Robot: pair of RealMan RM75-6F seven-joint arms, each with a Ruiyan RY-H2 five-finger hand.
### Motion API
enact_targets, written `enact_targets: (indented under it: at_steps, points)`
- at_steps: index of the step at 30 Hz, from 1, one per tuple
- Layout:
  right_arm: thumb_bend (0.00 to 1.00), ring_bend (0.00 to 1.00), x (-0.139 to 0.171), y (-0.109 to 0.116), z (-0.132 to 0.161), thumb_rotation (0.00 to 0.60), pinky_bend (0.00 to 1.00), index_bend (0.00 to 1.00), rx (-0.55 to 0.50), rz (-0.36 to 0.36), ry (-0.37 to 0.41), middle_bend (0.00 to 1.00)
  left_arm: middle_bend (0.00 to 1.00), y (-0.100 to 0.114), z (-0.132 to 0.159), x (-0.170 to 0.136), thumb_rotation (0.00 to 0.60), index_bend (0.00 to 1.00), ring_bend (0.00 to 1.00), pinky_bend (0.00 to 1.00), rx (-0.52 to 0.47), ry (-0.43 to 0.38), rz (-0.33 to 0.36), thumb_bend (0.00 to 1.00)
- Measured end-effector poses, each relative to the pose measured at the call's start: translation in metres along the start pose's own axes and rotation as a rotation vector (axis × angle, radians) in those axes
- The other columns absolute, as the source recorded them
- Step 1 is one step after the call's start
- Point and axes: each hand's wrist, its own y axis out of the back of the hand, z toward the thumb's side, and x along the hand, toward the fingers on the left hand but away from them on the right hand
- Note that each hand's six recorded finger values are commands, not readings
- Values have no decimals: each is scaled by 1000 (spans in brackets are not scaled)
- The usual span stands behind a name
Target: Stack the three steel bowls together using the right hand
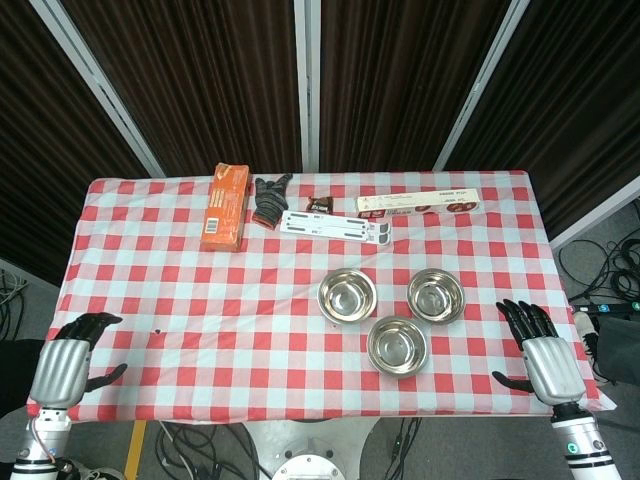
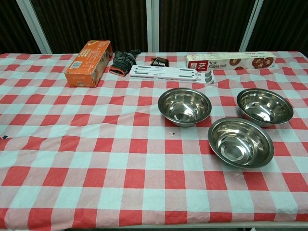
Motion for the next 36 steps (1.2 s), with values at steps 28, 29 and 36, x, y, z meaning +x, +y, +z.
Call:
enact_targets:
  at_steps: [28, 29, 36]
  points:
    - [0, 17, -10, -11, 39, 600, 122, 47, 113, 59, 98, 143, 384, 1, -3, 2, 600, 342, 264, 341, -10, -5, 6, 125]
    - [0, 28, -12, -11, 40, 600, 130, 55, 116, 57, 101, 152, 384, 1, -3, 2, 600, 343, 264, 341, -11, -6, 7, 125]
    - [19, 330, -18, -20, 49, 600, 418, 226, 163, 99, 146, 275, 384, 1, -3, 3, 600, 343, 264, 342, -15, -4, 8, 125]
